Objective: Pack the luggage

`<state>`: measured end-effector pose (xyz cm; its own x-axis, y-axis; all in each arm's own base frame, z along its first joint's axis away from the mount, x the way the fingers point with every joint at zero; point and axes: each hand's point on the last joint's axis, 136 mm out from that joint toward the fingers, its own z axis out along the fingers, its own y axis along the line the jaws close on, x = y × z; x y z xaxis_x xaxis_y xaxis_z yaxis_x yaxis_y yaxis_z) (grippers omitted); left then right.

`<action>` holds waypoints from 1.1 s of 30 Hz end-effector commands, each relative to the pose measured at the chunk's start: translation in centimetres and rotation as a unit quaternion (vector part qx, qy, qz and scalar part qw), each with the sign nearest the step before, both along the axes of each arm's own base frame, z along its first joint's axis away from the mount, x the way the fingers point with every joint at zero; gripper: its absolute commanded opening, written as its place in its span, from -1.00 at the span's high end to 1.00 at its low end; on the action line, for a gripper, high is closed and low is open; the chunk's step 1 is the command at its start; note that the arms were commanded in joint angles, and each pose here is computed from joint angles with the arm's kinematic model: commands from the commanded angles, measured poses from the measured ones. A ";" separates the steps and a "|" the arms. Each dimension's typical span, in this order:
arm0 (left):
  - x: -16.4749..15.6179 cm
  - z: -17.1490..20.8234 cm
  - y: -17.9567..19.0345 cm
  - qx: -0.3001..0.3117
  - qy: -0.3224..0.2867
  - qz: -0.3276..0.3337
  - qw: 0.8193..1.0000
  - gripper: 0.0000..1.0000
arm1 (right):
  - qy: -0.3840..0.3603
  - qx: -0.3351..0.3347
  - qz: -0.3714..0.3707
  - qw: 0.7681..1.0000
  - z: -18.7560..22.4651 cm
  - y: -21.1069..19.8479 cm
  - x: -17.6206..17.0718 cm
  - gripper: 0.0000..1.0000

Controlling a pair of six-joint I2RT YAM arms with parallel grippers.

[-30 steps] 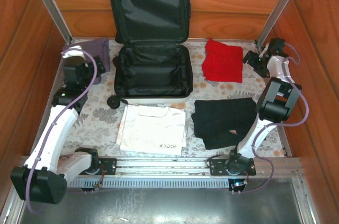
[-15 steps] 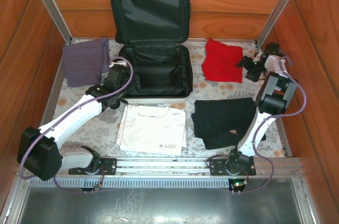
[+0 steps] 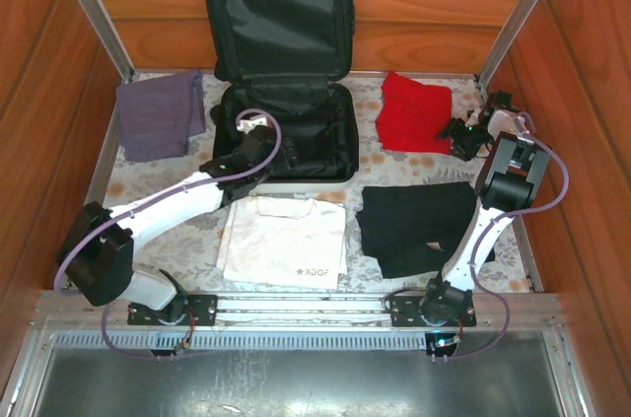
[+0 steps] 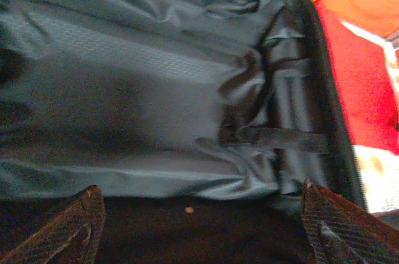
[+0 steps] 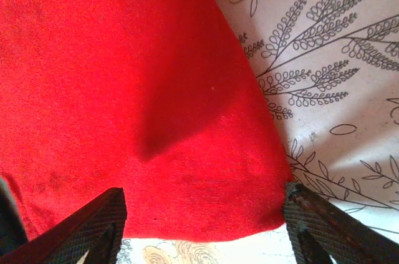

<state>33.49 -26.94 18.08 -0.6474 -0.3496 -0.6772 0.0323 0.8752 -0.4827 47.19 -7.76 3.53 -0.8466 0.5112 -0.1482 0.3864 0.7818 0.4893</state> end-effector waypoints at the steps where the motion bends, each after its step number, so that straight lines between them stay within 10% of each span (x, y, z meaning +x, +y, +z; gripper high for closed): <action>1: 0.0 2.8 -1.1 -0.056 -0.035 0.063 0.996 -0.71 | 0.016 -0.007 0.006 1.000 -1.4 0.2 -0.8 -0.42; 9: -1.3 3.0 -4.8 -0.092 -0.016 0.039 0.995 -0.71 | 0.022 -0.041 0.002 0.999 -1.9 -0.2 -2.2 0.47; 17: -2.2 2.9 -6.4 -0.105 -0.003 0.009 0.994 -0.72 | 0.022 -0.040 -0.018 0.999 -1.1 0.4 -4.4 0.91; 33: -3.8 2.0 -7.7 -0.081 0.018 -0.068 0.994 -0.75 | 0.004 0.130 -0.255 0.958 0.6 7.4 -13.0 0.91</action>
<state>30.29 -34.12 19.54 -0.7012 -0.4064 -0.5858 0.0771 0.7736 -0.6290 33.01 -1.95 2.73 -0.5535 0.8328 0.0072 0.6885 0.4527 0.5667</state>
